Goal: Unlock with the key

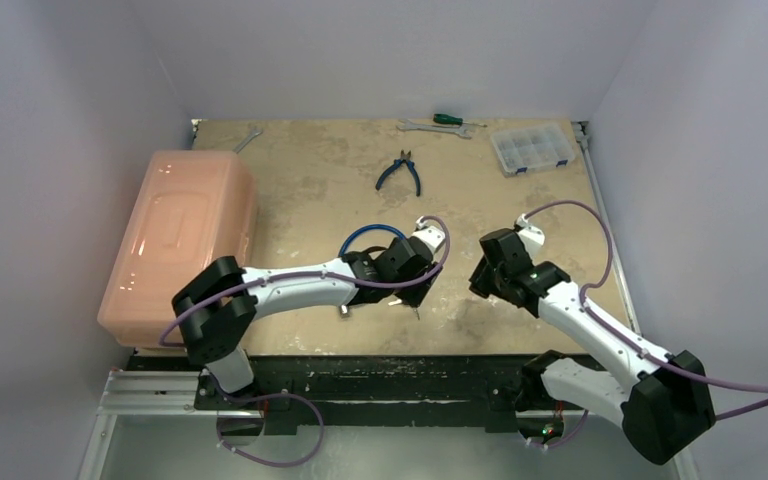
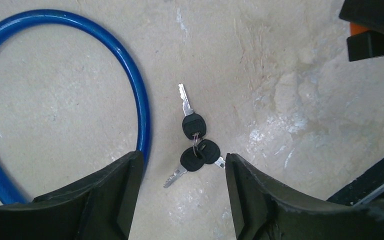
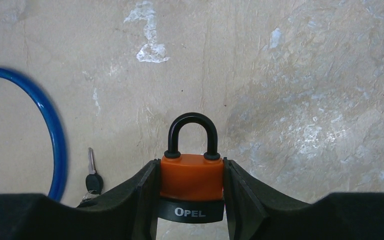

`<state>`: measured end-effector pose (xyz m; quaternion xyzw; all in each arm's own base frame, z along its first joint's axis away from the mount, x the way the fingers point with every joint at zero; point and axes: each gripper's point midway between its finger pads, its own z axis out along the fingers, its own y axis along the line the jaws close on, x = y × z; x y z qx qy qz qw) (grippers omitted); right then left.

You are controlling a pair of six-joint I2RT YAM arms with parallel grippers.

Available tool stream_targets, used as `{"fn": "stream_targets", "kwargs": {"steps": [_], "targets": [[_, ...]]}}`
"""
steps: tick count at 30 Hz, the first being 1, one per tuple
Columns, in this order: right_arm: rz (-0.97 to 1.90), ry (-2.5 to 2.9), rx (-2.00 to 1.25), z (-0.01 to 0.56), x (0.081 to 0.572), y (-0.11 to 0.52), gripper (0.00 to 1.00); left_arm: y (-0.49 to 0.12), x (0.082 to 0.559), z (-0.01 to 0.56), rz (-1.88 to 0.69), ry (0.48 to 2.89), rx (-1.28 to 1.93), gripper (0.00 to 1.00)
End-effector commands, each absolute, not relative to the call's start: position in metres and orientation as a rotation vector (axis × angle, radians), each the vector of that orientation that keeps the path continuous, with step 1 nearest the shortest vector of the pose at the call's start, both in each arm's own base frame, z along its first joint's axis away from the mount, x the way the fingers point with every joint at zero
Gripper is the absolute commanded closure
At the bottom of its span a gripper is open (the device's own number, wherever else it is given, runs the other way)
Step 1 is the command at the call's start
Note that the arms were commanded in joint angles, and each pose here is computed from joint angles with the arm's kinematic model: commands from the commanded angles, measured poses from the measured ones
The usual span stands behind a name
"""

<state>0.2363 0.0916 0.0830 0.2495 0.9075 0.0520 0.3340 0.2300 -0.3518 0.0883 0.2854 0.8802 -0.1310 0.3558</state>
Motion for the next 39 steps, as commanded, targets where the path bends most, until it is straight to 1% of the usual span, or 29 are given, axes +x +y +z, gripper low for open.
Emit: {"fn": "stream_targets", "kwargs": {"steps": [1, 10, 20, 25, 31, 34, 39], "targets": [[0.161, 2.352, 0.678, 0.082, 0.242, 0.095, 0.85, -0.360, 0.234, 0.072, -0.341, 2.294, 0.711, 0.36], [0.143, 2.385, 0.677, 0.067, 0.244, 0.099, 0.85, -0.370, 0.234, 0.047, -0.351, 2.342, 0.701, 0.41], [0.132, 2.404, 0.668, 0.056, 0.248, 0.102, 0.85, -0.377, 0.243, 0.035, -0.306, 2.344, 0.702, 0.46], [0.125, 2.417, 0.665, 0.050, 0.249, 0.103, 0.86, -0.380, 0.246, 0.035, -0.308, 2.343, 0.666, 0.48], [0.124, 2.418, 0.659, 0.048, 0.251, 0.104, 0.86, -0.380, 0.248, 0.038, -0.308, 2.357, 0.607, 0.47], [0.121, 2.424, 0.659, 0.047, 0.252, 0.105, 0.86, -0.380, 0.249, 0.033, -0.291, 2.371, 0.597, 0.52], [0.106, 2.425, 0.664, 0.045, 0.252, 0.103, 0.86, -0.374, 0.246, 0.021, -0.266, 2.400, 0.583, 0.55]]}}
